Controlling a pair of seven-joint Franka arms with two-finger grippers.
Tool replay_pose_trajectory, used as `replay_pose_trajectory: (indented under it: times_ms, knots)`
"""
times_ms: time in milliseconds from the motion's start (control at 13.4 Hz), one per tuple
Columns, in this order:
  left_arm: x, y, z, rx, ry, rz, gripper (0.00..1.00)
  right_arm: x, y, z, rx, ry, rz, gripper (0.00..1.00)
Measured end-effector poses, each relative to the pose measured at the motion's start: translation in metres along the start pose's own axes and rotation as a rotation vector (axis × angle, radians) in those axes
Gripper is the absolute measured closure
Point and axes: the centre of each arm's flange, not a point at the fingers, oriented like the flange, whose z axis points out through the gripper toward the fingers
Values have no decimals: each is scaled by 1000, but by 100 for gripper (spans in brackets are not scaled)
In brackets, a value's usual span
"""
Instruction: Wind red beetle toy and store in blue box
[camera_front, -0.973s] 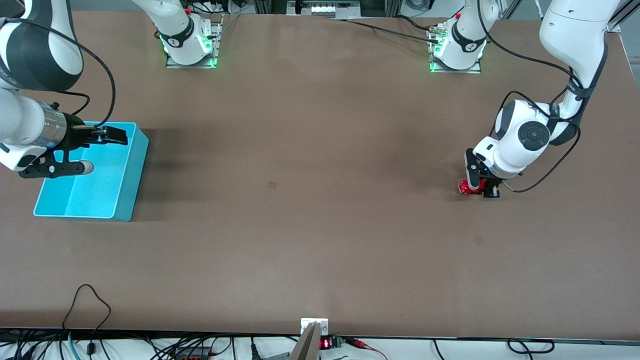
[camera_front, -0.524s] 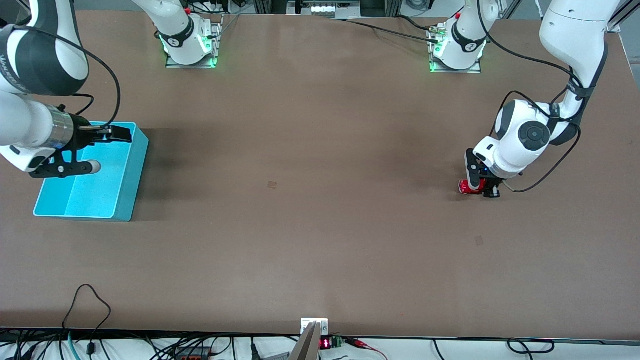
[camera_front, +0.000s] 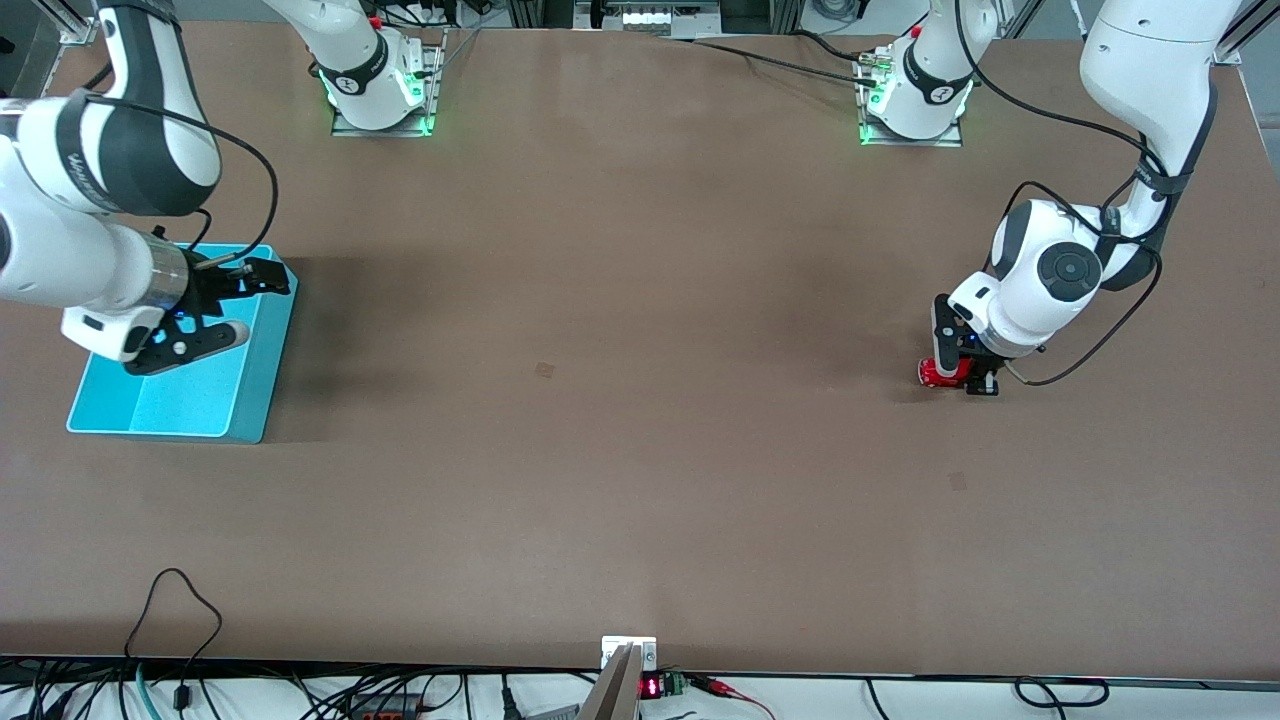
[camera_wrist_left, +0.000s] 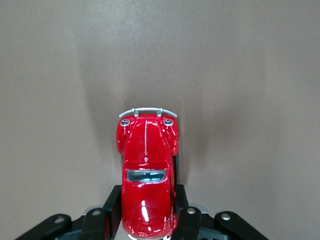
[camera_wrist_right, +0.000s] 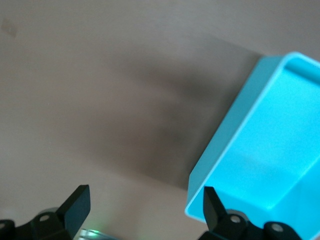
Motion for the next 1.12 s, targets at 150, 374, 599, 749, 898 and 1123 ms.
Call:
replay_pose_trajectory:
  times_ms: [150,374,599,749,898,1123]
  knots:
    - [-3,0,0,-1,-1,-5,55,3,-11,13,-9,15,-123,0]
    - [-26,0,3,-3,-3,-45,55,8,-40,36,-31,33,-305,0]
    - [-69,3,7,-8,-6,-109,55,10,-60,71,-94,43,-489,0]
    - [-99,5,9,-11,-8,-120,55,3,-63,93,-122,58,-565,0]
    - [-133,8,12,-12,-11,-102,55,-2,-65,107,-144,82,-643,0]
    - [-165,11,17,-13,-13,-90,50,-7,-65,118,-161,97,-715,0]
